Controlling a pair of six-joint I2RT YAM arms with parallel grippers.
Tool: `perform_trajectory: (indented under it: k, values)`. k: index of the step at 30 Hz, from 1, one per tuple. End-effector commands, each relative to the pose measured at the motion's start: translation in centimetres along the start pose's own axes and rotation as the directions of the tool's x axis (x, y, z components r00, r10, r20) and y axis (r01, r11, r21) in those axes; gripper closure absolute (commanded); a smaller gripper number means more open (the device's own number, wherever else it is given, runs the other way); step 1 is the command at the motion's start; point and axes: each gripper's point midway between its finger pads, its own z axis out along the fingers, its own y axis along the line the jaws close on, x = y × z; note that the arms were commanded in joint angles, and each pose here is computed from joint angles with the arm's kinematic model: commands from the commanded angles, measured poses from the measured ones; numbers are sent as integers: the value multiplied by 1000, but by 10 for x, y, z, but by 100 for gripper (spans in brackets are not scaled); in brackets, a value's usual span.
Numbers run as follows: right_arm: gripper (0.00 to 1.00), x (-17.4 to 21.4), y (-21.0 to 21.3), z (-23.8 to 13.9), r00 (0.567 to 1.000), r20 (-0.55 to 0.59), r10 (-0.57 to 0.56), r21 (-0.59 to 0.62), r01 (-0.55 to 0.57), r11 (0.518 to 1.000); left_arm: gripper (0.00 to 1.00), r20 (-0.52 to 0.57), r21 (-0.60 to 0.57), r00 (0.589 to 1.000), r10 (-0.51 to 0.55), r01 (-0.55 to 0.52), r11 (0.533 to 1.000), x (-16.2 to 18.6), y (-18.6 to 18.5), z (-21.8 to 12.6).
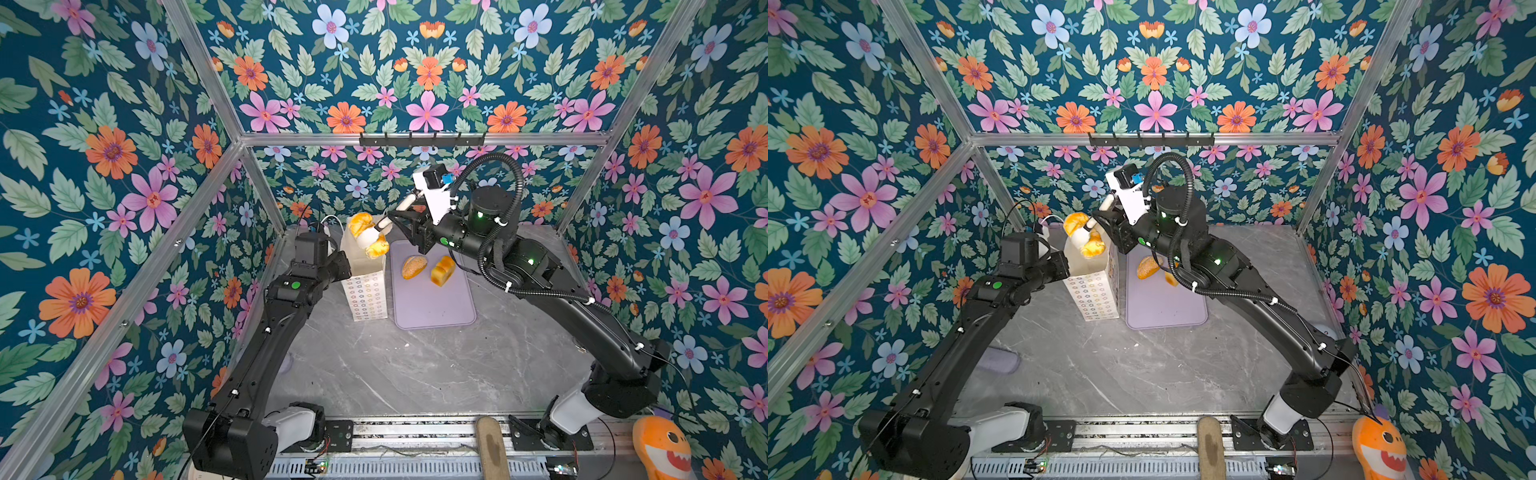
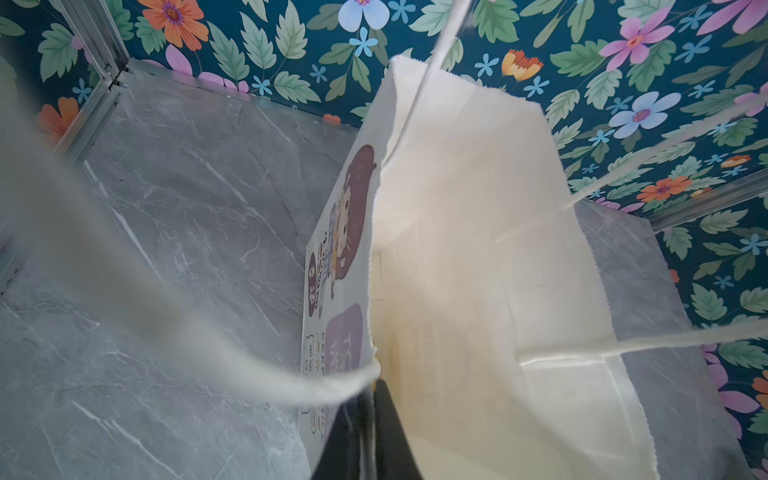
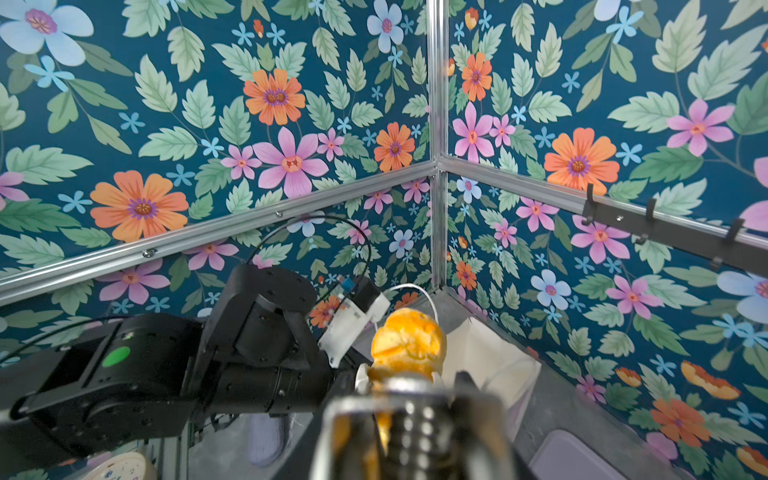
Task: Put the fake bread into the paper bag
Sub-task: 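Lift the orange swirl bun in the tongs and carry it to the bag, then lower the orange swirl bun into the bag opening beside the left gripper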
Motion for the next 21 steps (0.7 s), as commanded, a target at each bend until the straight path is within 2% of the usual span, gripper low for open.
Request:
perform_trajectory:
  k: [1, 8, 21]
  values:
    - [62, -5, -1, 16, 1000, 7, -8, -1, 8, 1000, 90, 5, -16, 1000, -16, 16, 1000, -4, 1, -1]
    - [62, 2, -23, 44, 998, -38, -41, 108, 45, 993, 91, 19, -31, 1000, -22, 23, 999, -11, 2, -4]
    - [61, 32, -42, 73, 994, -94, -61, 183, 78, 980, 90, 9, -38, 1000, -17, 18, 999, -11, 2, 0]
